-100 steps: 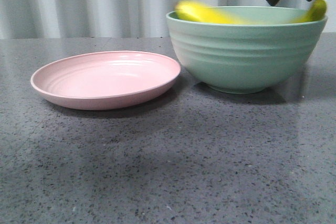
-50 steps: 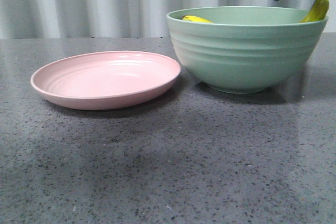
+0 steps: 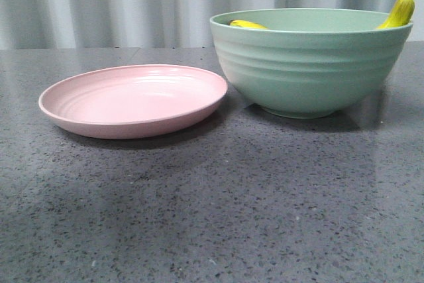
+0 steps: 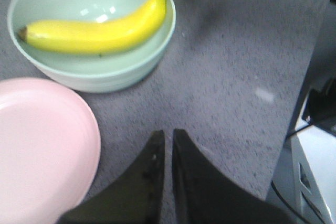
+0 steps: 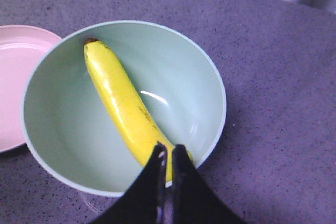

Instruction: Transfer banana from pink plate to green bowl

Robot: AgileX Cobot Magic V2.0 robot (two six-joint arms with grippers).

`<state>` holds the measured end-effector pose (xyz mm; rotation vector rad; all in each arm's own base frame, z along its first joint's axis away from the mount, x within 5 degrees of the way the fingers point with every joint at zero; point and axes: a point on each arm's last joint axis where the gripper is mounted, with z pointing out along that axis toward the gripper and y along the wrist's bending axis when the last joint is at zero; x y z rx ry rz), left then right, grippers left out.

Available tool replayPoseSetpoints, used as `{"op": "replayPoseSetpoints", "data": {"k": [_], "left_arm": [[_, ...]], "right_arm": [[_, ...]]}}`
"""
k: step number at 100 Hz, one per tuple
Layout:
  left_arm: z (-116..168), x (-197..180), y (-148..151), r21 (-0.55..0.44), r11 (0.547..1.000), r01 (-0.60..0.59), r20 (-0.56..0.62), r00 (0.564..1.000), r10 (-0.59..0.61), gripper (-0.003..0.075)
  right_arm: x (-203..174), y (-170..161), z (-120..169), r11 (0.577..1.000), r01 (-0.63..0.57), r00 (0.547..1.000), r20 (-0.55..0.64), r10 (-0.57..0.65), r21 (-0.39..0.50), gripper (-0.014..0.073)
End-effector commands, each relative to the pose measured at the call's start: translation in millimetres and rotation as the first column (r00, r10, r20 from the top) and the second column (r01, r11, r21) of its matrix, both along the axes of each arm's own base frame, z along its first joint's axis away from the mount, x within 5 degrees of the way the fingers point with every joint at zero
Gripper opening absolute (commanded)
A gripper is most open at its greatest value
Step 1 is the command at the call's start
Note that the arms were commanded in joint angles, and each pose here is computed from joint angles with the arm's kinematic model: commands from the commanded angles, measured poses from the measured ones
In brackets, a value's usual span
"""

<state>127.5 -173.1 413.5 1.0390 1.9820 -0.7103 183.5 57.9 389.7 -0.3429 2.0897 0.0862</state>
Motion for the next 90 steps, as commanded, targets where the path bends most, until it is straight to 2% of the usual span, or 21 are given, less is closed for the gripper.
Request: {"op": "replayPoseSetpoints", "data": {"k": [1, 22, 41, 73, 83, 90], "left_arm": [[20.6, -8.2, 10.2, -0.148, 0.989, -0.026, 0.097, 0.994, 0.04, -0.0019], [13.1, -23.6, 35.8, -0.3, 0.952, -0.063, 0.202, 0.971, 0.128, -0.0019], [-14.0, -39.0, 62.0, -0.426, 0.901, -0.089, 0.269, 0.938, 0.22, -0.0019], [-83.4, -60.6, 95.0, -0.498, 0.859, -0.117, 0.3, 0.906, 0.298, -0.0019], [-98.4, -65.0, 101.2, -0.508, 0.853, -0.121, 0.304, 0.901, 0.309, -0.0019], [-106.5, -67.2, 104.4, -0.515, 0.849, -0.122, 0.307, 0.898, 0.316, -0.0019]], "right_arm": [[-22.9, -8.6, 9.9, 0.999, -0.019, 0.981, 0.194, 0.009, 0.047, -0.0079], [-70.4, -23.7, -8.6, 0.994, -0.056, 0.931, 0.365, 0.017, 0.096, -0.0079], [-98.7, -33.1, -27.8, 0.991, -0.078, 0.886, 0.463, 0.018, 0.111, -0.0079], [-139.4, -45.5, -58.5, 0.98, -0.128, 0.774, 0.634, 0.003, 0.152, -0.0079], [-150.0, -49.6, -65.3, 0.982, -0.13, 0.734, 0.679, 0.002, 0.137, -0.0079], [-155.0, -52.4, -70.3, 0.986, -0.116, 0.725, 0.689, 0.004, 0.117, -0.0079]]}}
